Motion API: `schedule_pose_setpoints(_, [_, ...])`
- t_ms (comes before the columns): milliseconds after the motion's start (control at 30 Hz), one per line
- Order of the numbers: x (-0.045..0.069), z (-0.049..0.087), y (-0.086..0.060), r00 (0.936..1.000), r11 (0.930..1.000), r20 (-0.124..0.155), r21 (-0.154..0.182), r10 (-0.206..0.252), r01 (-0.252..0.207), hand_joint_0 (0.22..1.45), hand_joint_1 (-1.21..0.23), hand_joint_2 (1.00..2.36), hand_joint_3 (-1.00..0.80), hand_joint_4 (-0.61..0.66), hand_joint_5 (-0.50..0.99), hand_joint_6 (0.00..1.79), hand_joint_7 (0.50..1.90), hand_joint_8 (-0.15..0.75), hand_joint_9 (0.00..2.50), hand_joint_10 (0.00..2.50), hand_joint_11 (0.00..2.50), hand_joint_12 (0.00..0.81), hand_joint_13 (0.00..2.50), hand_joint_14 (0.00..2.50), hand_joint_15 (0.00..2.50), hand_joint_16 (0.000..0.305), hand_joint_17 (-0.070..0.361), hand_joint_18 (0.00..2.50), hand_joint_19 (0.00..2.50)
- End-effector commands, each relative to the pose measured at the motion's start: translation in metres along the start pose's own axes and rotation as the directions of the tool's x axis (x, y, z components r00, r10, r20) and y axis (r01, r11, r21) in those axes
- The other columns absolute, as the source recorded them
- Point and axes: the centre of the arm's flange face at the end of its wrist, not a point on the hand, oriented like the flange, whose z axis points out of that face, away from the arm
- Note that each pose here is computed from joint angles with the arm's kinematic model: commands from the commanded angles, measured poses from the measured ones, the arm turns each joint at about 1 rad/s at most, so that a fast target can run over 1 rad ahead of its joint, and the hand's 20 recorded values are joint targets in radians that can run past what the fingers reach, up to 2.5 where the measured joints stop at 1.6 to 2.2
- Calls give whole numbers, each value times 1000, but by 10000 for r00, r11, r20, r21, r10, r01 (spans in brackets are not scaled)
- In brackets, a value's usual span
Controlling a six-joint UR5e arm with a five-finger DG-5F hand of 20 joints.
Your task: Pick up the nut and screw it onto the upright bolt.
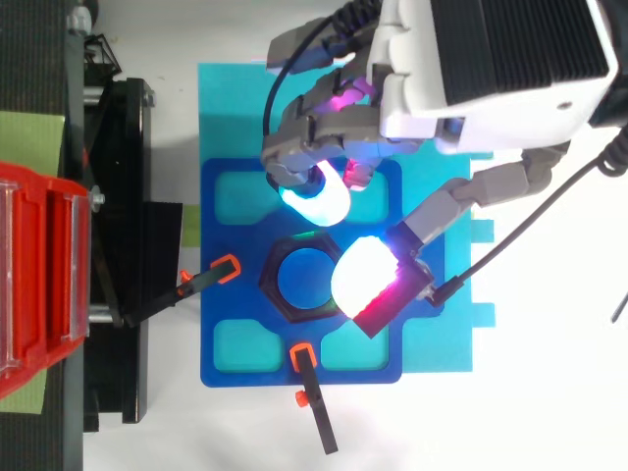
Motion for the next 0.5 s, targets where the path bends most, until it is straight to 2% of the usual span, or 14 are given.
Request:
schedule_pose_setpoints(0, [-13, -1, 1, 9998, 9997, -26, -94, -210, 210, 522, -410, 1000, -500, 87, 68, 501, 1355, 260, 1349, 0, 0, 186, 796, 0, 0, 12, 26, 411, 0])
schedule_pose_setpoints(100, [-24, -4, 3, 9990, 9990, -118, -143, -433, 431, 512, -397, 1000, -500, 173, 22, 504, 1185, 257, 1261, 0, 0, 204, 734, 0, 0, 15, 33, 321, 0])
schedule_pose_setpoints(200, [-29, -4, 4, 9985, 9985, -140, -169, -520, 518, 504, -385, 1000, -500, 255, -27, 505, 1005, 261, 1179, 0, 0, 220, 670, 0, 0, 17, 38, 257, 0])
schedule_pose_setpoints(467, [-24, 0, 11, 9984, 9982, -110, -259, -548, 545, 484, -358, 1000, -500, 208, -132, 502, 743, 229, 812, 0, 0, 266, 448, 0, 0, 26, 59, 48, 0])
